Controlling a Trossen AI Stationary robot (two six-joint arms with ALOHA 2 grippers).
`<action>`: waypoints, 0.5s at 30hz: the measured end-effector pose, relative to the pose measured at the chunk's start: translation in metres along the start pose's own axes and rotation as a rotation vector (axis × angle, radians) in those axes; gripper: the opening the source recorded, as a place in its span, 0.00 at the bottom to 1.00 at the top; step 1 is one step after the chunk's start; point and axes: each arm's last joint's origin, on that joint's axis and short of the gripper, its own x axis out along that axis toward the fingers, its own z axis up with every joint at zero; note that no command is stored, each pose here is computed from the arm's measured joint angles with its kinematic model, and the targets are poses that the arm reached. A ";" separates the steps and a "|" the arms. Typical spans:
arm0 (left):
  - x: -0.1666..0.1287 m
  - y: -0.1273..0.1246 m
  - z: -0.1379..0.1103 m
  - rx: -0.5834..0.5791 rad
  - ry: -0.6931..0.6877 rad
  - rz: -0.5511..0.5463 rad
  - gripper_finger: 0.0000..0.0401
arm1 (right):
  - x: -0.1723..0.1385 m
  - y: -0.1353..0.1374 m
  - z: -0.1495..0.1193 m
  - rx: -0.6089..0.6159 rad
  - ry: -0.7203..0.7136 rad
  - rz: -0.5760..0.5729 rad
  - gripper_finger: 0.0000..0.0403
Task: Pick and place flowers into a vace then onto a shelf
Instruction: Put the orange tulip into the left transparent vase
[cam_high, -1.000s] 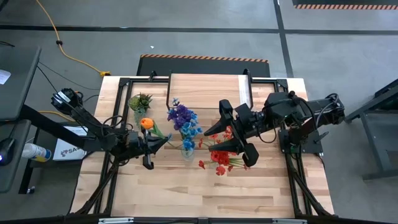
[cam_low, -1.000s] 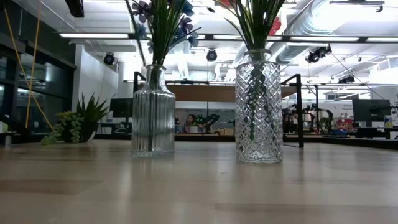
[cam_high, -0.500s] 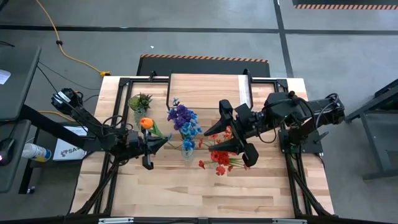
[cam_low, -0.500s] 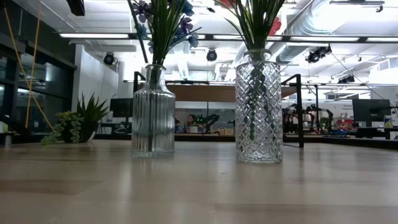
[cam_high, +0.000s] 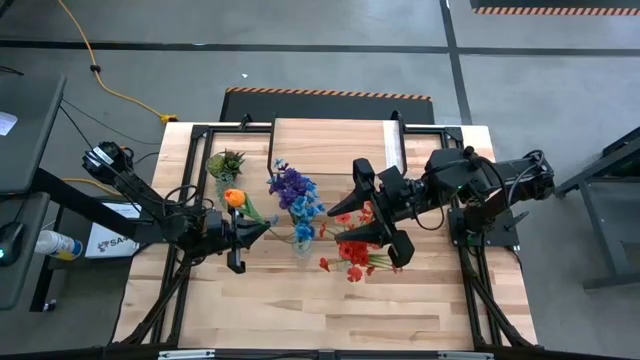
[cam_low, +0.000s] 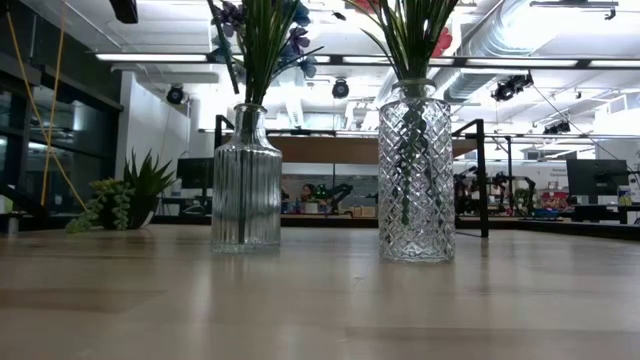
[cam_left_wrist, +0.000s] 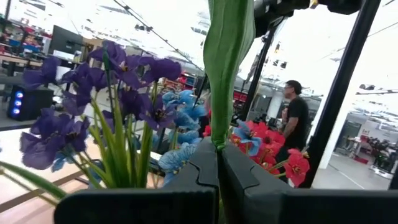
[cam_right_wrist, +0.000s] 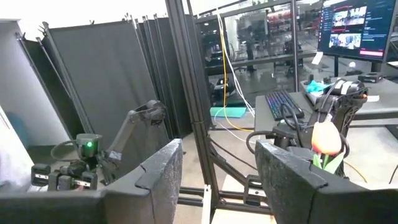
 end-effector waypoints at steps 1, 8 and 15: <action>0.000 0.000 0.000 -0.004 -0.003 -0.004 0.07 | 0.000 0.000 0.000 0.000 0.000 0.000 0.48; 0.003 0.002 -0.001 0.002 -0.003 0.009 0.07 | 0.000 -0.001 0.000 -0.006 -0.004 -0.019 0.48; 0.014 0.011 -0.005 -0.020 0.006 -0.002 0.07 | 0.000 -0.001 0.000 -0.002 -0.004 -0.019 0.48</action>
